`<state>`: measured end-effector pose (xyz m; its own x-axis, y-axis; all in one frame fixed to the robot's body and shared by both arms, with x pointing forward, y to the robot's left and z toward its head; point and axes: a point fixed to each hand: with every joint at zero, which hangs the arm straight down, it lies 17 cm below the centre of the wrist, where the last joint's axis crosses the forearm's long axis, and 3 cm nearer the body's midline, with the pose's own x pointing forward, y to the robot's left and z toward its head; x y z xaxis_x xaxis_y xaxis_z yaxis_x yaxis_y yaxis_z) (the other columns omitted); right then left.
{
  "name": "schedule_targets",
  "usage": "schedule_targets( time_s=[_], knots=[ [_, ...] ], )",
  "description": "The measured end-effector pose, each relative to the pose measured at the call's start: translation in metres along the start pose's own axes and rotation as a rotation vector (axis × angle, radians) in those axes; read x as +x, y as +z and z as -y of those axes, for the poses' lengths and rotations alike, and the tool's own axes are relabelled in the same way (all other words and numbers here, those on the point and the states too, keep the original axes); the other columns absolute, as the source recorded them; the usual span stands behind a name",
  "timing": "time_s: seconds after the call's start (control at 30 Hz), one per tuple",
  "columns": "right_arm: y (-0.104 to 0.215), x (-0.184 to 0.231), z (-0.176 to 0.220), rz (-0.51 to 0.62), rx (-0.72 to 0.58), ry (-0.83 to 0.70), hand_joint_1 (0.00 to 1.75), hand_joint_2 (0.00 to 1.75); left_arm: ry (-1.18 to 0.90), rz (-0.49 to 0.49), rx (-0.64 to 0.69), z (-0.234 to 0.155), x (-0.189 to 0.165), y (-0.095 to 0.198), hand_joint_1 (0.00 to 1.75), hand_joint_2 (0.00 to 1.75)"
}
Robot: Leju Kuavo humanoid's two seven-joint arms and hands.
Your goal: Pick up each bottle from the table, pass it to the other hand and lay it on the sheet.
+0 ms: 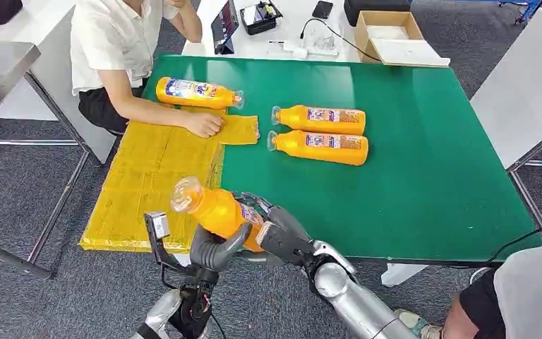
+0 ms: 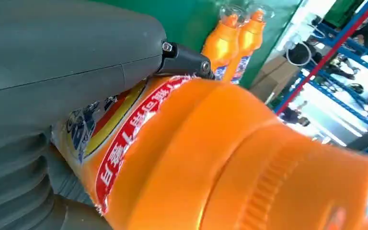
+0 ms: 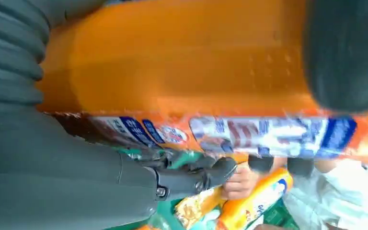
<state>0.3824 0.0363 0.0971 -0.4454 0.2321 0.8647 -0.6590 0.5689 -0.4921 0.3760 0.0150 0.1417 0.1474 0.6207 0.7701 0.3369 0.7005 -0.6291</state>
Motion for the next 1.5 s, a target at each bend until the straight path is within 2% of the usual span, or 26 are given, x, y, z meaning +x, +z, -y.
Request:
schedule_targets(
  time_s=[0.33,0.57,0.6,0.77,0.8,1.07,1.17,1.27,1.33,1.5],
  knots=[
    [-0.018,0.066,-0.010,0.173,-0.102,-0.062,0.00,0.00,0.061,0.071,-0.008,-0.017,0.029,0.024,1.75,1.75],
    [-0.013,0.084,-0.007,0.227,-0.151,-0.076,0.00,0.00,-0.019,0.101,0.009,-0.027,0.038,0.026,1.75,1.75],
    [-0.011,0.084,-0.006,0.228,-0.161,-0.072,0.00,0.00,-0.082,0.114,0.032,-0.033,0.040,0.025,1.75,1.75],
    [0.005,0.082,0.006,0.236,-0.228,-0.018,0.00,0.00,-0.753,0.251,0.186,-0.061,0.064,0.018,1.75,1.75],
    [0.009,0.082,0.008,0.236,-0.242,-0.003,0.00,0.00,-0.812,0.263,0.189,-0.062,0.067,0.017,1.75,1.75],
    [0.034,0.084,0.027,0.240,-0.332,0.043,0.00,0.00,-0.882,0.266,0.232,-0.081,0.079,0.015,1.75,1.75],
    [0.044,0.084,0.033,0.240,-0.365,0.061,0.00,0.00,-0.981,0.297,0.278,-0.090,0.092,0.012,1.75,1.75],
    [0.054,0.083,0.045,0.247,-0.396,0.073,0.00,0.00,-1.105,0.327,0.323,-0.098,0.105,-0.004,1.75,1.75],
    [0.063,0.080,0.055,0.256,-0.414,0.077,0.00,0.00,-1.221,0.336,0.353,-0.103,0.109,-0.027,1.75,1.75],
    [0.069,0.075,0.066,0.267,-0.406,0.091,0.00,0.00,-1.451,0.276,0.344,-0.112,0.096,-0.072,1.75,1.75]
  ],
)
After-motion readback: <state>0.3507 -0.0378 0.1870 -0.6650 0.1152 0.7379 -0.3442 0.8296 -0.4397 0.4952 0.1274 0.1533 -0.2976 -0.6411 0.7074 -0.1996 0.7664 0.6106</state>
